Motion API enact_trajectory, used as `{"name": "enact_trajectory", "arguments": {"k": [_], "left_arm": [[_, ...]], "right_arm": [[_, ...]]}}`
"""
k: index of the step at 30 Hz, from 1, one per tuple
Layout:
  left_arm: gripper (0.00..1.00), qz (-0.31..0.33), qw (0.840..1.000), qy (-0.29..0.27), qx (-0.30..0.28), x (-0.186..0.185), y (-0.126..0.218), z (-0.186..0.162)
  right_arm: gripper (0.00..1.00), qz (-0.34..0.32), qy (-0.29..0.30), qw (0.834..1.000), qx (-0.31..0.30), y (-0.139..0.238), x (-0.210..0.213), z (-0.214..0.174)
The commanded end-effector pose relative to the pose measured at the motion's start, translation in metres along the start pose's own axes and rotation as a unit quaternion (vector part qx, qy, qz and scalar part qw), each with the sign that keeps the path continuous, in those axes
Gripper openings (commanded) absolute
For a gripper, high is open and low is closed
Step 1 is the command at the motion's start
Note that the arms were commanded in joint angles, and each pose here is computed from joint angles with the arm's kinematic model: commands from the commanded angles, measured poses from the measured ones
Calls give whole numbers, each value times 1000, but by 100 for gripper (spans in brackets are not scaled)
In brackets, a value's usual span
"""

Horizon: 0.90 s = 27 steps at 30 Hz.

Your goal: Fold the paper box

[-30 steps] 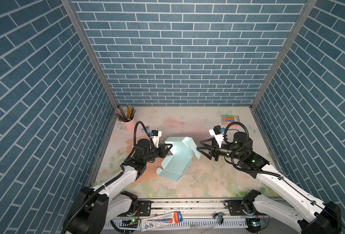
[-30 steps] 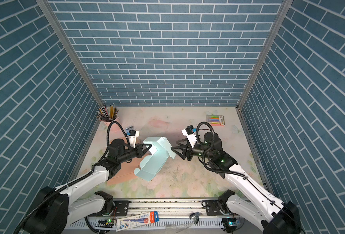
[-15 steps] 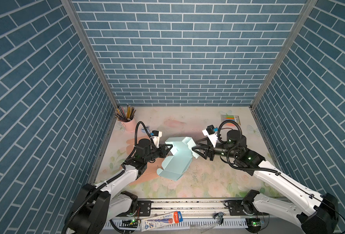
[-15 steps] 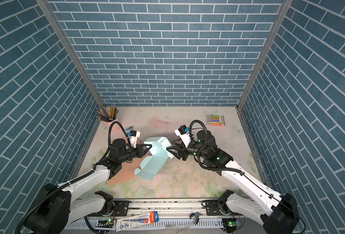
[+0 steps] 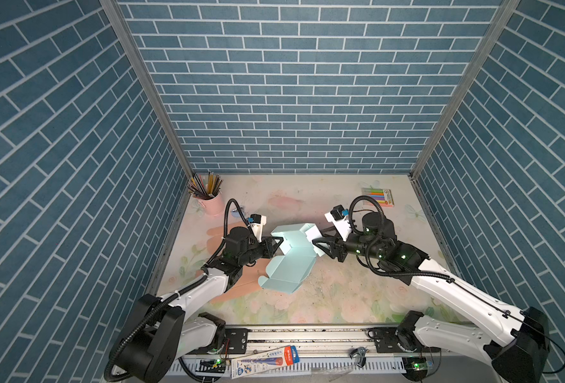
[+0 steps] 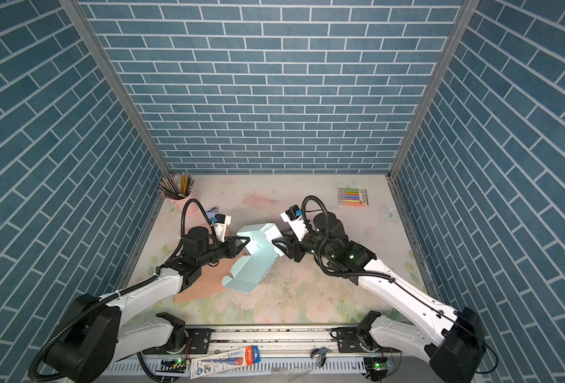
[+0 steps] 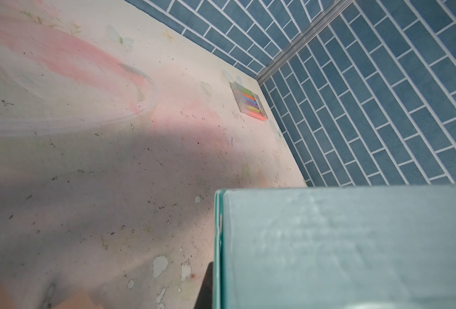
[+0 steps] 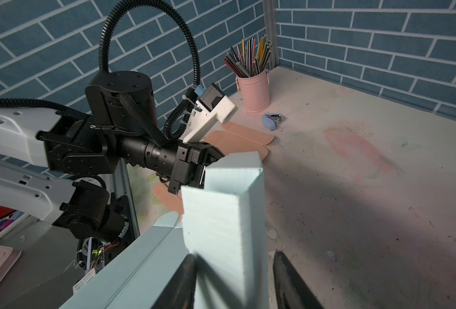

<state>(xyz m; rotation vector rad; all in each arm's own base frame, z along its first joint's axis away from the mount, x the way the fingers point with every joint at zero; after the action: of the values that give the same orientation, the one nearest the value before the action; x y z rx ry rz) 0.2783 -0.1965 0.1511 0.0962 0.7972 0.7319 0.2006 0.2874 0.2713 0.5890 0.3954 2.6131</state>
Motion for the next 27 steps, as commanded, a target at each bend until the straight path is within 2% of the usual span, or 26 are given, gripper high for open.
{"name": "enact_trajectory", "arguments": {"k": [1,8,12,22,27], "left_arm": [[2,-20,999,-5,-25,-12,-4,18],[2,-15,1000,9,-24,-9,-10,15],[2,-10,1000,14,-22,-5,-14,14],[2,-1,1000,16,-11,0,-25,9],[2,0,1000,15,-8,0,-30,6]], "right_arm": [[46,-38,26,999,-6,-1,-6,7],[43,-90,30,996,0,-2,-16,4],[42,-88,26,996,-2,0,-15,2],[33,-81,18,997,9,-4,-15,-11],[33,-91,14,996,18,-8,-20,-15]]}}
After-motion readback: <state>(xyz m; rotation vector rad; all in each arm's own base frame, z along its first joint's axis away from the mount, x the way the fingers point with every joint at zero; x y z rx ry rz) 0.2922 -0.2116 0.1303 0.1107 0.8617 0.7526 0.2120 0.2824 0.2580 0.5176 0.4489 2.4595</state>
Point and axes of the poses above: each gripper's point midway between its finger pads, its own y axis back along the fingers, its own x axis along the line the jaws close on, z = x × y, the point moved 2 cm from there along y, back along the fingers, and after that the axes turned 6 degrees about -y, right-handed, at the moved point
